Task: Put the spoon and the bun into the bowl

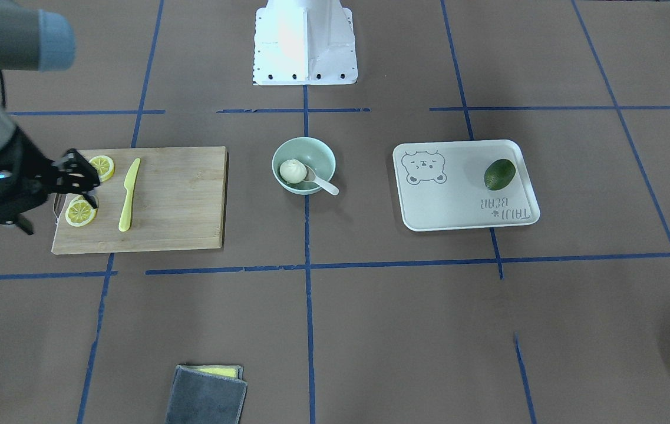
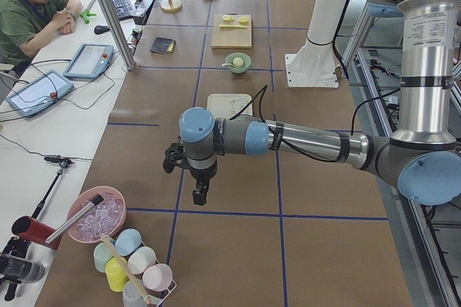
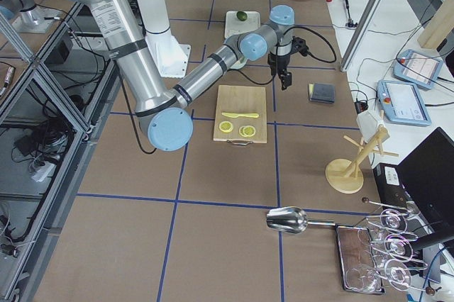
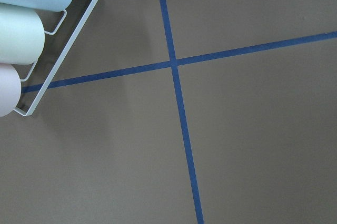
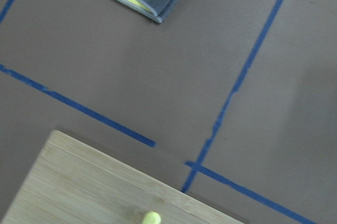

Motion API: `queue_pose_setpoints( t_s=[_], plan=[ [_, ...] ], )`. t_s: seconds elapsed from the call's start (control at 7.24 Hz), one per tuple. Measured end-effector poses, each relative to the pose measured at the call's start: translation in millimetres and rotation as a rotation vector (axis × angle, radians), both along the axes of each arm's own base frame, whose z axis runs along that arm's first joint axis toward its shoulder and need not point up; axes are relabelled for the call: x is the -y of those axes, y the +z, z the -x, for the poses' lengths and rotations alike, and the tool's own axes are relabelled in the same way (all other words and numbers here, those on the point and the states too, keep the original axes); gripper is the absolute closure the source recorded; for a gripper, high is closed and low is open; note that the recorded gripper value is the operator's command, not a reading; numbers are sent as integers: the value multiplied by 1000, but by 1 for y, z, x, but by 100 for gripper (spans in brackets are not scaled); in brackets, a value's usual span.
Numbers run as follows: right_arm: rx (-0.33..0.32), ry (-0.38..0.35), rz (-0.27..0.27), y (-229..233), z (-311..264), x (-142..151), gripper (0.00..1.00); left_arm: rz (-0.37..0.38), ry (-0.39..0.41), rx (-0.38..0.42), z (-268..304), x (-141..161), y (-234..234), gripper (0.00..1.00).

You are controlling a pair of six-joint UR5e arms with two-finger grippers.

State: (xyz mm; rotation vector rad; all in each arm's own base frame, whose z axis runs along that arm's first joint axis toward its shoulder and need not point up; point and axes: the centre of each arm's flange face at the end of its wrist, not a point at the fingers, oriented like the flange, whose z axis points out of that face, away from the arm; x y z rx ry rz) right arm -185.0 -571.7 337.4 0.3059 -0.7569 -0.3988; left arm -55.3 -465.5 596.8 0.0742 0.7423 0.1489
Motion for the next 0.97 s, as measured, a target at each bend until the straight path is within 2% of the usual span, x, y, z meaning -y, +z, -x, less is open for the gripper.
queue_pose_setpoints(
  t_s=[0.28, 0.55, 0.97],
  plan=[
    [-45, -42, -8, 73, -111, -4, 0, 4, 1, -58, -4, -3, -1, 0],
    [-29, -3, 105, 157, -182, -47, 0, -5, 1, -73, -5, -3, -7, 0],
    [-25, 48, 238, 243, -220, -110, 0, -12, 1, -73, -4, -3, -10, 0]
  ],
)
